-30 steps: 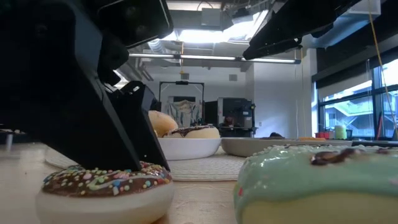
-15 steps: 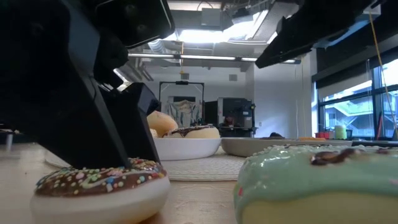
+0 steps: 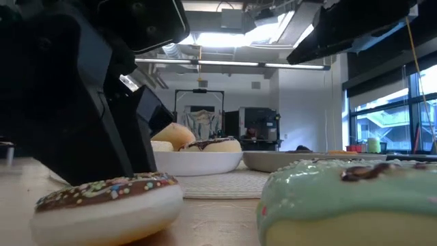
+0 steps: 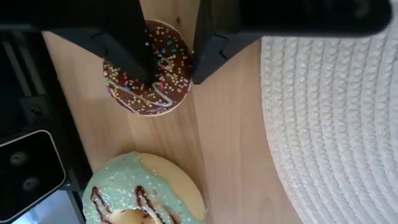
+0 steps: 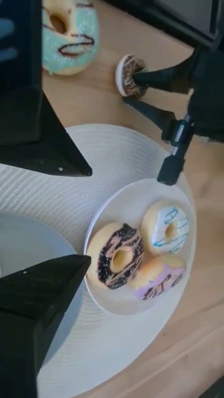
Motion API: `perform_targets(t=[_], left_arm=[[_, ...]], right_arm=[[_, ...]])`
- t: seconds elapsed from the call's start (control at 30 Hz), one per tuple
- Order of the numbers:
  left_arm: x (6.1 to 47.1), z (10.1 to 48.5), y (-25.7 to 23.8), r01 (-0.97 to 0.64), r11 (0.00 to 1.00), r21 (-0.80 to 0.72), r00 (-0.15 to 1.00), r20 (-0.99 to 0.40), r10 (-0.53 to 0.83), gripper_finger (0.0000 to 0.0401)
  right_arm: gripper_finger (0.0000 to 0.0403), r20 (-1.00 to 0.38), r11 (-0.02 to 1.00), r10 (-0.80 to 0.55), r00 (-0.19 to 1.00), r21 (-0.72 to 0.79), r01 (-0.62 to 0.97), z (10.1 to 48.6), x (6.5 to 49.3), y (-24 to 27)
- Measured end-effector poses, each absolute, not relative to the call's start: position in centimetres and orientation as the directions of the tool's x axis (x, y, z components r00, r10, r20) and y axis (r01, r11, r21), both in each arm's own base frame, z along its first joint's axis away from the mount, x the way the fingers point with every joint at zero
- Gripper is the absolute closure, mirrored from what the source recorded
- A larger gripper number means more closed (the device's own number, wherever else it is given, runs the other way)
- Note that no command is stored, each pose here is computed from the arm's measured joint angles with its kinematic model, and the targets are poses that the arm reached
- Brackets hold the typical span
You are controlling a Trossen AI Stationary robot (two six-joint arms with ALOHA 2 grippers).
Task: Pick & Place donuts
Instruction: Put the small brown donut on the gray plate
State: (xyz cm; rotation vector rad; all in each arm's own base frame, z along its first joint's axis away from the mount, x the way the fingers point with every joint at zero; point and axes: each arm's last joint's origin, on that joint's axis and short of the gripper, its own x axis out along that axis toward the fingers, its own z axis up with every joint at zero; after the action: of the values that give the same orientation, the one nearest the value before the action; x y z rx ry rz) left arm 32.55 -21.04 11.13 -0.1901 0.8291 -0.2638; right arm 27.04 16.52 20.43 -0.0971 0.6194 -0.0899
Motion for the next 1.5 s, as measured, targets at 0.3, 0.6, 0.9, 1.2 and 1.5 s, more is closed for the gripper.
perform_targets(t=[0.3,0.6,0.9,1.2,1.5], left_arm=[[34.5,15.2,-20.9,0.277,0.935,-0.222,0.711,-0.607,-0.355,0.0355],[31.6,23.3,-16.1,-0.125,0.982,0.139,0.799,-0.573,0.183,0.0384],[30.6,26.3,-14.1,-0.645,0.709,0.285,0.692,-0.176,0.700,0.0369],[30.9,26.2,-14.4,-0.587,0.715,0.380,0.711,-0.179,0.680,0.0378],[31.1,26.5,-14.6,-0.556,0.721,0.413,0.729,-0.175,0.662,0.0378]], right_arm=[[0.0185,-0.470,0.995,-0.067,0.880,-0.096,0.024,21.6,27.8,17.0],[0.0185,-0.378,0.969,-0.201,0.904,-0.210,0.127,22.6,27.8,16.6],[0.0185,-0.286,0.929,-0.367,0.885,-0.171,0.329,22.6,29.7,14.6],[0.0185,-0.222,0.946,-0.321,0.920,-0.039,0.321,23.5,31.5,12.6],[0.0209,-0.175,0.977,-0.207,0.963,0.008,0.212,24.2,32.5,11.3]])
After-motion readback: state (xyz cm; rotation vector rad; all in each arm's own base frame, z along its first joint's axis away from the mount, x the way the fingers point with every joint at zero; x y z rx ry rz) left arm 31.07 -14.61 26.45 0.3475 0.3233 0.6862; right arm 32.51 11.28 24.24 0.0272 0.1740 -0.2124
